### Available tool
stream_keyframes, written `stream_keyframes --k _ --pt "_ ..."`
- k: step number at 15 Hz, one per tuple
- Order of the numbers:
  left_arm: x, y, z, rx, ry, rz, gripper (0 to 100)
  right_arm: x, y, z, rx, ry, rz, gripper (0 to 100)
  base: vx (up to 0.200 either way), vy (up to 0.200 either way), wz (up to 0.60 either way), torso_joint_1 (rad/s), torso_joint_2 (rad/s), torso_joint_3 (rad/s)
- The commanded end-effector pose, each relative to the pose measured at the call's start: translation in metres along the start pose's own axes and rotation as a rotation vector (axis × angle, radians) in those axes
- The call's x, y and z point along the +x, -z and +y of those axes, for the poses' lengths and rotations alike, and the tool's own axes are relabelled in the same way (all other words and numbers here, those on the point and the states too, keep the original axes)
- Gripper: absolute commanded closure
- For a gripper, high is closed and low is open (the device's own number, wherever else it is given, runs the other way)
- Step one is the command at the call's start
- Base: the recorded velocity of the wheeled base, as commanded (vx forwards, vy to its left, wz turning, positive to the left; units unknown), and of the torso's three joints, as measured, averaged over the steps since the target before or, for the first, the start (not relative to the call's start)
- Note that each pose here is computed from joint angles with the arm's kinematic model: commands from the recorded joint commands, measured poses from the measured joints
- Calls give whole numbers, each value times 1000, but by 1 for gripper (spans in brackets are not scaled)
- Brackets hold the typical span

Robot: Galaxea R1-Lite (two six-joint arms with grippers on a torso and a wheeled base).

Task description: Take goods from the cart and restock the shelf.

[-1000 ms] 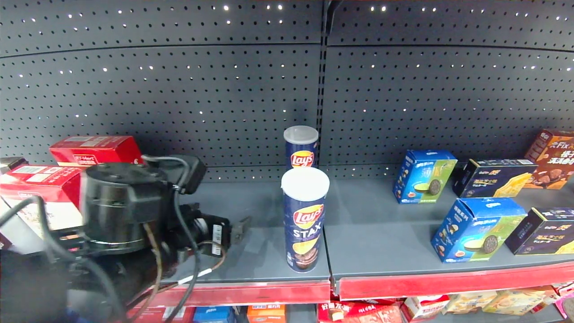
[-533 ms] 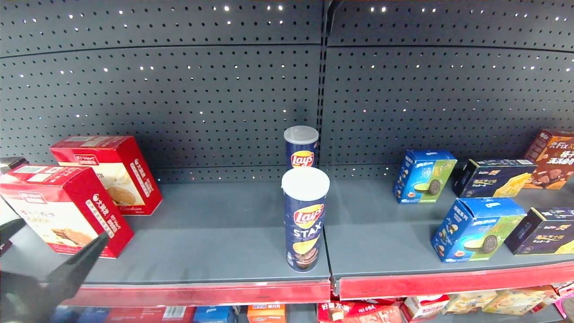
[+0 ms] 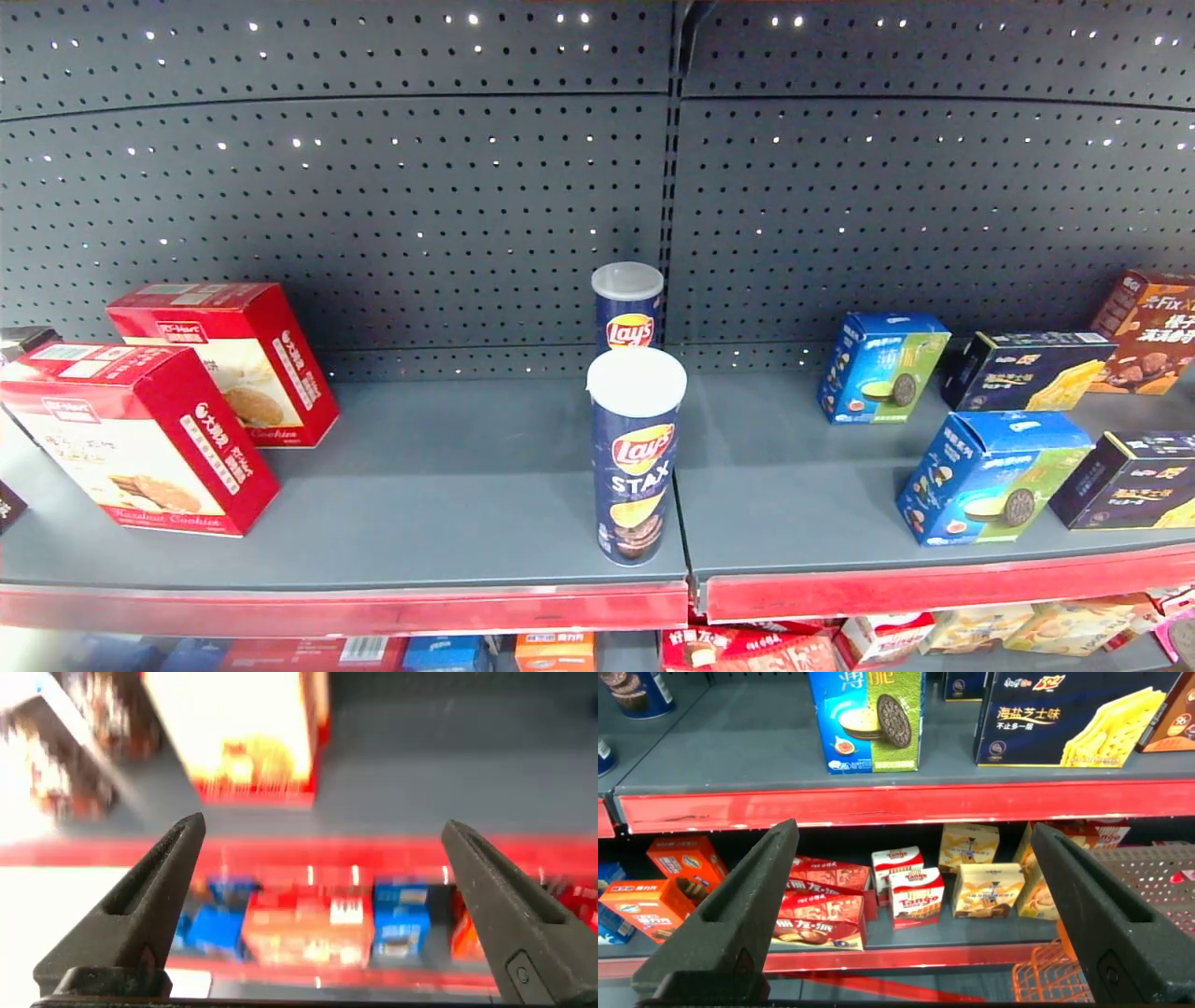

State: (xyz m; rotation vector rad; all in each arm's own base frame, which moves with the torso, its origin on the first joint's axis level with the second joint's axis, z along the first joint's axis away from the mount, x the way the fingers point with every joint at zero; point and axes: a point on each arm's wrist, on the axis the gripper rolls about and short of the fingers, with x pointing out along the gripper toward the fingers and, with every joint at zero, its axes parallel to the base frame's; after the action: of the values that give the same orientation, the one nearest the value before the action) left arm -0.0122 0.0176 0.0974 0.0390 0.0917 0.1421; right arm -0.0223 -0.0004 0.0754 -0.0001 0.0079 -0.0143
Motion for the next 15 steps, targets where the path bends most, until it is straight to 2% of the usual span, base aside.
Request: stream_keyframes --k 1,2,3,4,7,10,15 --pt "-7 17 5 -68 99 -80 0 0 0 0 0 0 1 0 0 0 0 0 0 0" --pt "-6 17 5 -52 181 -83 0 0 0 0 0 0 1 0 0 0 0 0 0 0" --pt "-5 17 4 -2 306 -92 0 0 0 0 0 0 1 0 0 0 0 0 0 0" --pt "-5 16 4 3 340 -94 0 0 0 0 0 0 1 0 0 0 0 0 0 0" --pt "-5 16 4 -12 370 -93 0 0 0 0 0 0 3 0 0 0 0 0 0 0" --pt "-5 16 4 0 402 -95 0 0 0 0 0 0 1 0 0 0 0 0 0 0" --pt "-5 16 4 0 403 -93 0 0 0 0 0 0 1 0 0 0 0 0 0 0"
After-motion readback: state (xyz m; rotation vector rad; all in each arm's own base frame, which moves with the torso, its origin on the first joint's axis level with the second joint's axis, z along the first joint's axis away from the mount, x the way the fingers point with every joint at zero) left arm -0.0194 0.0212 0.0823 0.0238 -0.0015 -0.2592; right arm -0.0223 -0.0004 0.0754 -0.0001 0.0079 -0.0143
